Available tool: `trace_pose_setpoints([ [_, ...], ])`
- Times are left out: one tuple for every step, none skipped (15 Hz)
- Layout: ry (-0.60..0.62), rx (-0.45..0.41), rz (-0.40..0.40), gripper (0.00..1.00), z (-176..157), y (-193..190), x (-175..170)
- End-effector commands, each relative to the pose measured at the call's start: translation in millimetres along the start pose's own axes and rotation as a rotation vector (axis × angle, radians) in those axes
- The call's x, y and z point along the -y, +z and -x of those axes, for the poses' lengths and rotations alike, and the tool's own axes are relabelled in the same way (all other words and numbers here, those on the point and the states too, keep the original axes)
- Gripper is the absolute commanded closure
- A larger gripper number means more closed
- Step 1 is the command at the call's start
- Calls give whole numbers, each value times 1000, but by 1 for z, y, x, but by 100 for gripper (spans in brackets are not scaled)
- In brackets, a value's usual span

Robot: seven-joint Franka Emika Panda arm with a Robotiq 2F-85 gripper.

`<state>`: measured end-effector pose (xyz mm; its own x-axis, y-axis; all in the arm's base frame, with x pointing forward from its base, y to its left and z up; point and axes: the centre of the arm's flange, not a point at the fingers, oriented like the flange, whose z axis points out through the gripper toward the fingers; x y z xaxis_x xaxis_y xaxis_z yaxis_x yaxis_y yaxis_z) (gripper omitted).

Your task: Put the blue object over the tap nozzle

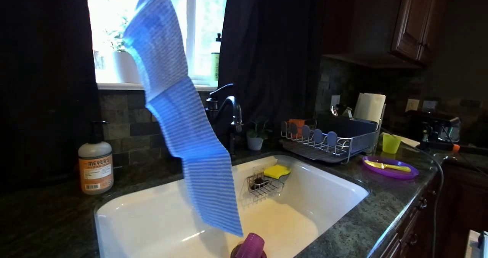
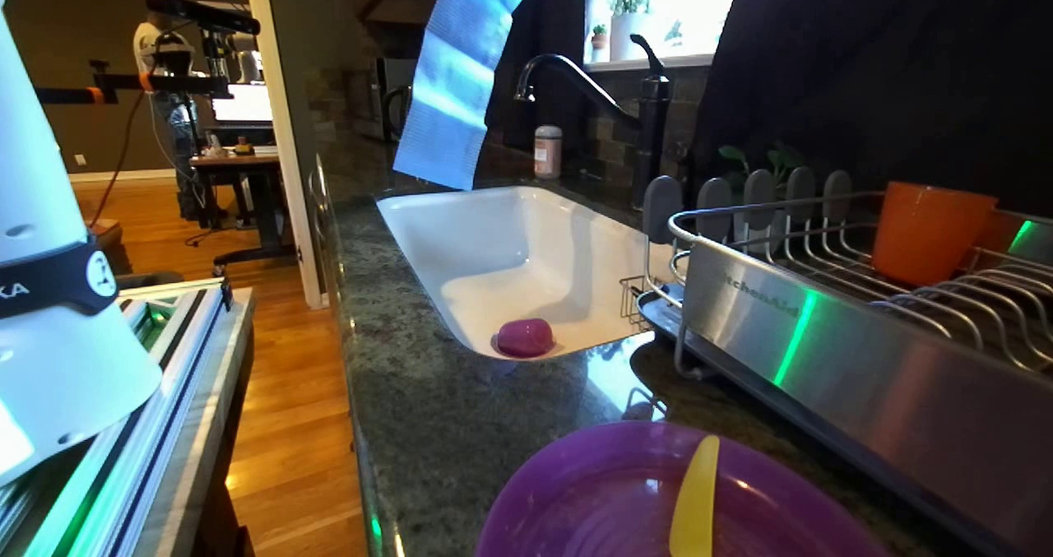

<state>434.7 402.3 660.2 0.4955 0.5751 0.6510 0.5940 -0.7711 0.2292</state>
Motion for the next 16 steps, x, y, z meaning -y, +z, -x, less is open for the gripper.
trace_pose_setpoints([
  [-4,0,-19,100,-5,-1,-18],
  [10,10,6,100,-1,-8,-22],
  [23,22,49,100,3,-15,-24],
  [30,35,74,100,10,-22,-25],
  [36,55,103,100,17,-28,-25],
  [52,75,134,100,26,-37,-25],
  [76,93,164,100,34,-46,-25],
  [103,117,190,100,45,-53,-24],
  [125,137,212,100,53,-59,-23],
  [163,165,251,100,67,-64,-25],
  [198,183,277,100,78,-67,-26],
  [241,199,321,100,90,-68,-31],
  [272,212,353,100,100,-67,-35],
  [306,223,390,100,108,-64,-45],
  [333,231,413,100,114,-63,-52],
  [357,238,439,100,118,-59,-61],
])
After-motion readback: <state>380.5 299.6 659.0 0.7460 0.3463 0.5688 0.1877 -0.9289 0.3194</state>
